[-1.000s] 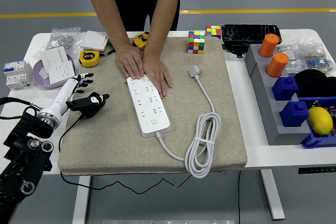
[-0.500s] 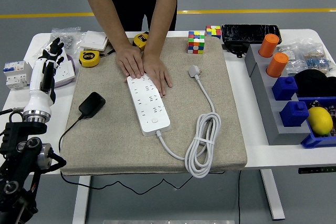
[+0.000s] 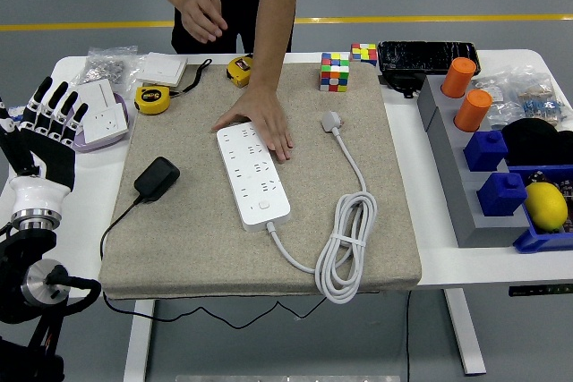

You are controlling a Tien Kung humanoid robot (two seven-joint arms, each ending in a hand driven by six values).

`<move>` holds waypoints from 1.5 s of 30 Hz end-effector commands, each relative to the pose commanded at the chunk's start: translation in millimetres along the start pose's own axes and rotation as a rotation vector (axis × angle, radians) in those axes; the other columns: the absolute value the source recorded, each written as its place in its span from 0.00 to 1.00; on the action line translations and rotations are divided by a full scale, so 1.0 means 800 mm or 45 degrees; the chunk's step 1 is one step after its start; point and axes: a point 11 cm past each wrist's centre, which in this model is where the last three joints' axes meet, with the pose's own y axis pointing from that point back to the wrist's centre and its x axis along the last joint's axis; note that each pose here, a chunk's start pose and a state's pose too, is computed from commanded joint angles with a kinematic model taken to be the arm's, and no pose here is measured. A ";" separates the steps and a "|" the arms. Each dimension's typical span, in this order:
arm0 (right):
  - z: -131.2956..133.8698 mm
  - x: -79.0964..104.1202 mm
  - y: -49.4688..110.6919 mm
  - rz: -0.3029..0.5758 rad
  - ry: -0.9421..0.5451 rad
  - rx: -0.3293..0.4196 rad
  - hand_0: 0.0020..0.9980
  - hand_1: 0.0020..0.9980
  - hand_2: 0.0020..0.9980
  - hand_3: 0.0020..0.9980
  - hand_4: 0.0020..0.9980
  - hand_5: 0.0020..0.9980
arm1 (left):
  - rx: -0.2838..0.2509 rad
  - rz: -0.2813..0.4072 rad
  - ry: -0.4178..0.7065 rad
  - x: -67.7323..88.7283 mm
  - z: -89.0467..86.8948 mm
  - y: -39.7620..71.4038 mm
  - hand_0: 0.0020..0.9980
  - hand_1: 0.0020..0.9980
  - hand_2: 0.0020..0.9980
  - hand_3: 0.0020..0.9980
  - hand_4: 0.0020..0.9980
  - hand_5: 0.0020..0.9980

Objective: Pick up the plug,place it near the board,insert it into the board,press the button

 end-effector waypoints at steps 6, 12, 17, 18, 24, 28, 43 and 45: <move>0.001 0.001 0.000 0.002 0.003 -0.002 0.83 0.72 0.72 0.76 1.00 0.98 | -0.001 0.048 0.319 0.009 0.004 0.000 0.74 0.79 0.75 0.75 1.00 1.00; 0.002 0.001 0.000 0.001 0.007 -0.003 0.83 0.72 0.72 0.76 1.00 0.98 | 0.017 0.054 0.327 0.011 0.000 0.001 0.74 0.77 0.74 0.75 1.00 1.00; 0.002 0.000 0.000 0.001 0.010 -0.004 0.83 0.72 0.72 0.76 1.00 0.98 | 0.023 0.056 0.323 0.012 -0.002 0.002 0.74 0.76 0.73 0.74 1.00 1.00; 0.003 0.001 0.000 0.001 0.010 -0.005 0.83 0.72 0.72 0.76 1.00 0.98 | 0.024 0.056 0.322 0.012 -0.002 0.002 0.74 0.76 0.73 0.74 1.00 1.00; 0.003 0.002 0.000 0.003 0.011 -0.007 0.83 0.72 0.72 0.76 1.00 0.98 | 0.030 0.055 0.315 0.012 -0.003 0.003 0.73 0.75 0.72 0.74 1.00 1.00; 0.003 0.002 0.000 0.002 0.010 -0.006 0.83 0.72 0.72 0.76 1.00 0.98 | 0.035 0.056 0.311 0.013 -0.004 0.003 0.73 0.75 0.72 0.74 1.00 1.00; 0.002 0.001 0.000 0.000 0.003 -0.004 0.83 0.72 0.72 0.76 1.00 0.98 | 0.042 0.042 0.288 0.011 -0.005 0.002 0.73 0.75 0.72 0.74 1.00 1.00; 0.002 0.000 0.000 0.000 0.002 -0.005 0.83 0.72 0.72 0.76 1.00 0.98 | 0.046 0.041 0.286 0.011 -0.006 0.002 0.73 0.75 0.71 0.74 1.00 1.00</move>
